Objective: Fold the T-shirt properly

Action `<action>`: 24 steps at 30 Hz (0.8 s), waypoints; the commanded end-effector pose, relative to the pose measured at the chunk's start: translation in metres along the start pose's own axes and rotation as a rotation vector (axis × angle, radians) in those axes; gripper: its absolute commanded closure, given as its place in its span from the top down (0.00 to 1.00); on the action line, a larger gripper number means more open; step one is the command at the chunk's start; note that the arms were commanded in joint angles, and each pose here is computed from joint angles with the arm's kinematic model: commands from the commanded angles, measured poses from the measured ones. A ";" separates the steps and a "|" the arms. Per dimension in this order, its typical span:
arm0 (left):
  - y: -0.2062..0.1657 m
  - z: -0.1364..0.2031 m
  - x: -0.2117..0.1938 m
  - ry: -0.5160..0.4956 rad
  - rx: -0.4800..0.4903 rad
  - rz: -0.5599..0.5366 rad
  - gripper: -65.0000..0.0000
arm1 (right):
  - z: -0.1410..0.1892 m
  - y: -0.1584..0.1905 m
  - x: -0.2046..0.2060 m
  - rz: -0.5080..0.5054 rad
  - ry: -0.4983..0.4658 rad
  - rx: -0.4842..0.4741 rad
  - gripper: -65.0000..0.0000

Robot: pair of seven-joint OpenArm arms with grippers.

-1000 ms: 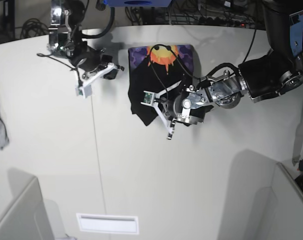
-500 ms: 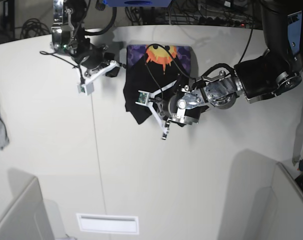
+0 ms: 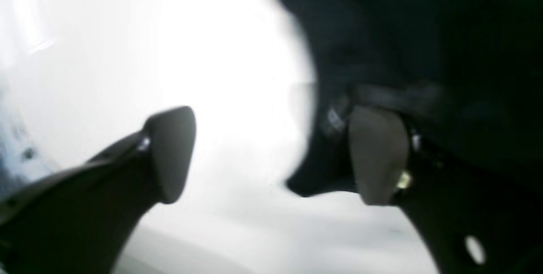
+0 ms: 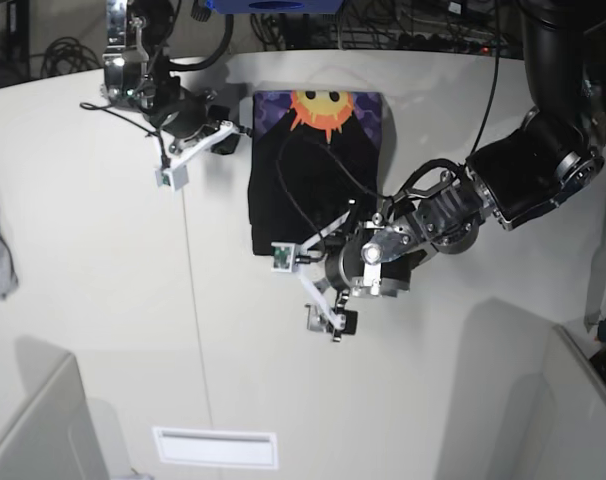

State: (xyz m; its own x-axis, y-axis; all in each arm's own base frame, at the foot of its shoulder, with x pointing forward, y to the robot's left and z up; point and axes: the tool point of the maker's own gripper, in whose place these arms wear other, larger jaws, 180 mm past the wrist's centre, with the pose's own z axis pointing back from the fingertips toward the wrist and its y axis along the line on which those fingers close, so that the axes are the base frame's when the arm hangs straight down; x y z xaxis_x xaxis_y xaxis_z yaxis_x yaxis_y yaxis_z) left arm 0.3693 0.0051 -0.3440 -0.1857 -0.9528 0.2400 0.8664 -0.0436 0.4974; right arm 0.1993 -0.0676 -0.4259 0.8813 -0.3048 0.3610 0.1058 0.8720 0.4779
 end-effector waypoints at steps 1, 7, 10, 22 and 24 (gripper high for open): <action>0.027 0.015 0.014 -0.050 0.067 0.009 0.90 | 0.002 0.006 0.008 0.006 -0.026 0.019 0.00; 0.070 0.078 0.023 -0.147 0.262 0.148 0.55 | 0.015 -0.007 0.013 0.024 -0.056 -0.015 0.00; 0.074 0.111 -0.012 -0.125 0.361 0.299 0.01 | 0.036 -0.024 0.024 0.052 -0.101 -0.061 0.00; -0.072 0.177 -0.242 0.271 0.385 0.791 0.00 | 0.116 -0.121 0.018 0.329 -0.044 -0.304 0.00; -0.109 0.191 -0.257 0.286 0.375 0.842 0.00 | 0.128 -0.131 0.015 0.396 -0.038 -0.310 0.00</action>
State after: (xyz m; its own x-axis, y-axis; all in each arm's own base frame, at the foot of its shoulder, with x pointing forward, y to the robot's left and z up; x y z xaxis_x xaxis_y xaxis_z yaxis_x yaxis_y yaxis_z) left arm 0.2281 0.3096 -0.3119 0.6107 -0.6519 0.4495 0.4585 0.7539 0.4705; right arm 0.1400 -0.2272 -0.3854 0.8672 0.0458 0.4959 -0.0929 0.9932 0.0707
